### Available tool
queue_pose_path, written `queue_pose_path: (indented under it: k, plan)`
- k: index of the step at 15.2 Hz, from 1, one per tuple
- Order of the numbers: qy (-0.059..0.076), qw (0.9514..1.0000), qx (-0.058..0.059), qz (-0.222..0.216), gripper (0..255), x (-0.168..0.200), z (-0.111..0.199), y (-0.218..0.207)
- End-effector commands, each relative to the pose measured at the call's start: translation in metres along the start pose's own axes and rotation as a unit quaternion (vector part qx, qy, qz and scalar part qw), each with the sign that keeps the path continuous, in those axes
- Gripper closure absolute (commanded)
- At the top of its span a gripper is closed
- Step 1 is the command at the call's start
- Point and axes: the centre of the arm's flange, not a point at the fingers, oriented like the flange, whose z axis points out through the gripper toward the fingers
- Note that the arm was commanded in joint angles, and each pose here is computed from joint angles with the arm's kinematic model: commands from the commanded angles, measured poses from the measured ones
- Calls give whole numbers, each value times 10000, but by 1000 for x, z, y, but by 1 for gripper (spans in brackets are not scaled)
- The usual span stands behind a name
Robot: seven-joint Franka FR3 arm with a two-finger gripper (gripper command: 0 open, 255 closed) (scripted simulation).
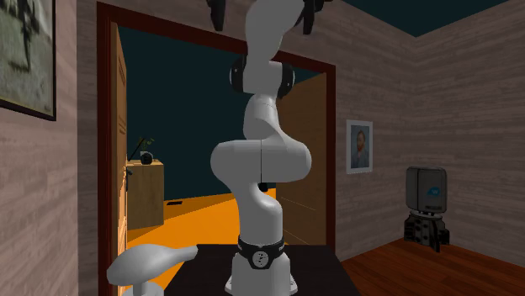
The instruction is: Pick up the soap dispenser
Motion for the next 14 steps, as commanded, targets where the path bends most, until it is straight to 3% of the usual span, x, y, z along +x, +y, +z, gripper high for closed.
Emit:
queue_pose_path:
  k: [1, 7, 14]
  plan:
    - [0, 10000, 0, 0, 0, 0, 0, 0]
    - [-556, 9965, -322, -534, 0, 27, 79, 2]
    - [-1200, 9836, -696, -1151, 0, 48, 173, 8]
